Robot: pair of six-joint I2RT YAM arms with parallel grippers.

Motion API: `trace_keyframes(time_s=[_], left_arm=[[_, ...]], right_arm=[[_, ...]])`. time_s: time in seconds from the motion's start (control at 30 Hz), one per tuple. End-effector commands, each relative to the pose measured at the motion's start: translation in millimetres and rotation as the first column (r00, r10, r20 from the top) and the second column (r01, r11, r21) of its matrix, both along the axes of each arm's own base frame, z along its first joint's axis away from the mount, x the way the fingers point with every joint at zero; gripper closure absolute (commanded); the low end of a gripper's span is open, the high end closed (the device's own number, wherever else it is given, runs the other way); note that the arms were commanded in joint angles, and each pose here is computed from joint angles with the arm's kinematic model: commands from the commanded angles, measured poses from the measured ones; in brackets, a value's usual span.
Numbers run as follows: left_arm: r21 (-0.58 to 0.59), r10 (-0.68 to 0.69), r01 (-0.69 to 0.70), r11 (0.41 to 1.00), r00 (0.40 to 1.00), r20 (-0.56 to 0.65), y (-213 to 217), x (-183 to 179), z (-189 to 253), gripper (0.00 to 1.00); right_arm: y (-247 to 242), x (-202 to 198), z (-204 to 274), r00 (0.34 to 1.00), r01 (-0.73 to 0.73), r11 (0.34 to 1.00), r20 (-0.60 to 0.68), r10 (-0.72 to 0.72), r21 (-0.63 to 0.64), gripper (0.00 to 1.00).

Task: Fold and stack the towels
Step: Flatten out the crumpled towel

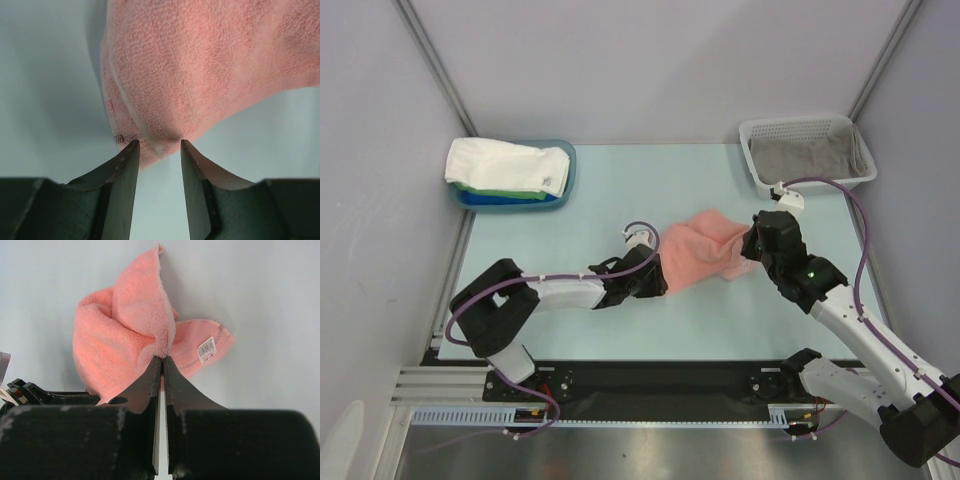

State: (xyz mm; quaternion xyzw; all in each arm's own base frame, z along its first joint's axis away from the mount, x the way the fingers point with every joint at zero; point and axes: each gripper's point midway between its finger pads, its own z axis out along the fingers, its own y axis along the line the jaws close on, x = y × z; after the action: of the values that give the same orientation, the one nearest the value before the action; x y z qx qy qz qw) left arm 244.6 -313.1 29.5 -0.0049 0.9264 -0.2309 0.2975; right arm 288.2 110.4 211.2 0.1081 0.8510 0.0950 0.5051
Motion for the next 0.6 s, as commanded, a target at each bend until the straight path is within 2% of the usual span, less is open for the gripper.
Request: trace_keyframes(time_s=[0.0, 0.37, 0.57], left_arm=[[-0.027, 0.013, -0.013, 1.0, 1.0, 0.025, -13.2, 8.1, 12.3, 0.56], [0.001, 0.022, -0.022, 1.0, 1.0, 0.013, -16.4, 6.4, 4.1, 0.58], [-0.005, 0.039, -0.039, 0.999, 0.999, 0.038, -17.5, 11.3, 9.9, 0.64]], right_arm=[[1.3, -0.5, 10.5, 1.0, -0.002, 1.0, 0.029, 0.001, 0.022, 0.96], [1.6, -0.8, 7.2, 1.0, -0.004, 1.0, 0.024, 0.003, 0.018, 0.96], [1.6, -0.8, 7.2, 1.0, -0.004, 1.0, 0.024, 0.003, 0.018, 0.96]])
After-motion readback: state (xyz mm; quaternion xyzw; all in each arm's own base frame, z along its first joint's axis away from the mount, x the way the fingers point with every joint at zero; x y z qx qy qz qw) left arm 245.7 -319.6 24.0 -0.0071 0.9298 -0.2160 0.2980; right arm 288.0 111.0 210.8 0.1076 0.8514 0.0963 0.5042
